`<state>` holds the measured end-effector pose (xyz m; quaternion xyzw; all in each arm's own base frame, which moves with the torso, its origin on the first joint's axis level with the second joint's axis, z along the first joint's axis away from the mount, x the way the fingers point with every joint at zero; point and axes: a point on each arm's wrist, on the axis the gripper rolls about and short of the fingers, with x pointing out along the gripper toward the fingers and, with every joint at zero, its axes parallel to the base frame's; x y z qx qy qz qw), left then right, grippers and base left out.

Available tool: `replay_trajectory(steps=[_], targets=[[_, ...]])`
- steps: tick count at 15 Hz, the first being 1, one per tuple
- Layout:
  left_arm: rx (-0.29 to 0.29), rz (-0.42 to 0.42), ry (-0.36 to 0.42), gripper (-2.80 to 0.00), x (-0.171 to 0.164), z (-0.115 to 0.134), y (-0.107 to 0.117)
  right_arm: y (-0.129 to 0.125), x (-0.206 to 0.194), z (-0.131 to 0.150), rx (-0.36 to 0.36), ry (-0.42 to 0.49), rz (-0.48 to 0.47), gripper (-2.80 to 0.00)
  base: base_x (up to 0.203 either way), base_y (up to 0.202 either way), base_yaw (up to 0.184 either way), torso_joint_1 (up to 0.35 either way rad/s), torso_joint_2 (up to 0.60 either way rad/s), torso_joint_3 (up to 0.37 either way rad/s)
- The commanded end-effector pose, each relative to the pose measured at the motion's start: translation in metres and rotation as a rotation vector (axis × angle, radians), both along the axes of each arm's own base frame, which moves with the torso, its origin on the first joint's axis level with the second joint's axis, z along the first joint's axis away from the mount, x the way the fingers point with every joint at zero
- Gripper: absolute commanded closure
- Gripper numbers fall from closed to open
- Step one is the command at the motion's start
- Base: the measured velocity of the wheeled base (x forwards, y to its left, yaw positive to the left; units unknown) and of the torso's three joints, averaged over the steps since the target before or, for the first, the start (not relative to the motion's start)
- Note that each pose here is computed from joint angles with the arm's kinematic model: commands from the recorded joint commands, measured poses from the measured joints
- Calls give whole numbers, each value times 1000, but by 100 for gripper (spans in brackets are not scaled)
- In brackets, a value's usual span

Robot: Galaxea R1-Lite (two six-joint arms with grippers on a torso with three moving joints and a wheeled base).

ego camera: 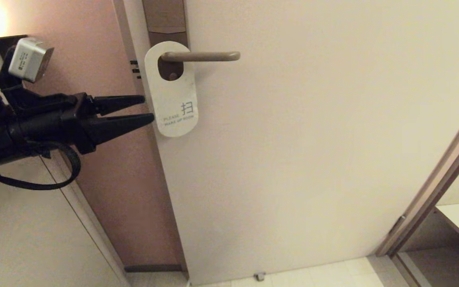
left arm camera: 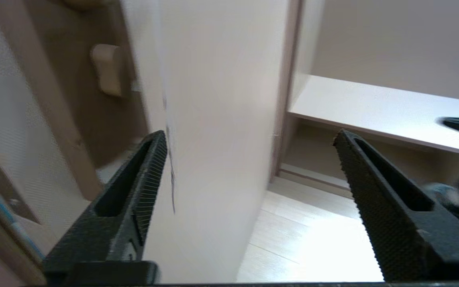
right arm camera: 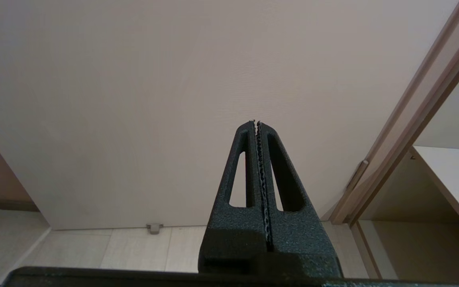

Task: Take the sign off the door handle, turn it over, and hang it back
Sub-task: Take down the sign

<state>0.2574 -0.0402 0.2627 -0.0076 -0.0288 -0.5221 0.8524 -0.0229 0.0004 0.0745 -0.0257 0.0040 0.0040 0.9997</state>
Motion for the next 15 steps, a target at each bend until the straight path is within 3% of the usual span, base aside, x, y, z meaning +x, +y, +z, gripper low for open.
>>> replay_trajectory(steps=[1,15], targets=[[-5,-16,-14,-280,-10,6,6,0,0,0,-1,1,1,0,0,0,0,0,0,0],[-3,-27,22,-280,2,-5,5,0,0,0,-1,1,0,0,0,0,0,0,0,0]])
